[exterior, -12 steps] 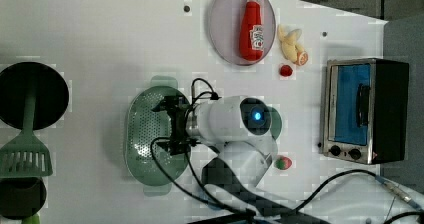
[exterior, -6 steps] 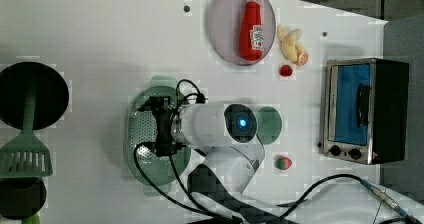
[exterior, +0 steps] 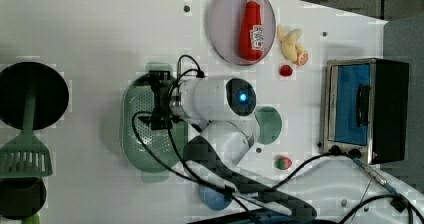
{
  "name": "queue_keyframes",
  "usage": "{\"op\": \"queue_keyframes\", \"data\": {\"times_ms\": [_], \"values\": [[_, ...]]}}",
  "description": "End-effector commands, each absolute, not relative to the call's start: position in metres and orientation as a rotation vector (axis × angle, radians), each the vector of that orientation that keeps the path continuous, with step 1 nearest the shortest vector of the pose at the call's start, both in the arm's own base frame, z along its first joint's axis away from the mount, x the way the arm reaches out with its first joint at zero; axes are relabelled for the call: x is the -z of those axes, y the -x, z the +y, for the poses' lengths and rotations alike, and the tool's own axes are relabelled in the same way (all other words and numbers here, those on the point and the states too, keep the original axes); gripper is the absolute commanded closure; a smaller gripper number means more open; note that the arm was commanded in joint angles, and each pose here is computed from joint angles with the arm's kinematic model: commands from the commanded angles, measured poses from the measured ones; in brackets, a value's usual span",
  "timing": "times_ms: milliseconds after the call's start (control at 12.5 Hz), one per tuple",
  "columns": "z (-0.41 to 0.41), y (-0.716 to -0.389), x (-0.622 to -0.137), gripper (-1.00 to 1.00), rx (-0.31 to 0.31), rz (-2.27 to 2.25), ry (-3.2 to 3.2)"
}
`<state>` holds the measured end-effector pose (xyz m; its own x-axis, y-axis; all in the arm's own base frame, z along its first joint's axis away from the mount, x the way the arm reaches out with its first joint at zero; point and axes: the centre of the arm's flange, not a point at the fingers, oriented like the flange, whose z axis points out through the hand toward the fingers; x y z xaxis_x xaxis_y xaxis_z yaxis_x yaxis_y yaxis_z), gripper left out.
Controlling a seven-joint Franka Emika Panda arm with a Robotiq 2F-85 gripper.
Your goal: Drag strainer forwards.
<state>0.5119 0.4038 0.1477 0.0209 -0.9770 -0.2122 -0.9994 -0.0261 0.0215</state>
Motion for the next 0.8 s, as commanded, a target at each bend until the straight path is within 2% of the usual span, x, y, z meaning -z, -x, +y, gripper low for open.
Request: {"op": "queue_keyframes", "data": {"times_ms": [80, 800], "values": [[0.397, -0.546, -0.158, -1.00, -0.222, 2.142, 2.037], [0.390, -0.603, -0.155, -1.00, -0.170, 2.145, 1.929]]}}
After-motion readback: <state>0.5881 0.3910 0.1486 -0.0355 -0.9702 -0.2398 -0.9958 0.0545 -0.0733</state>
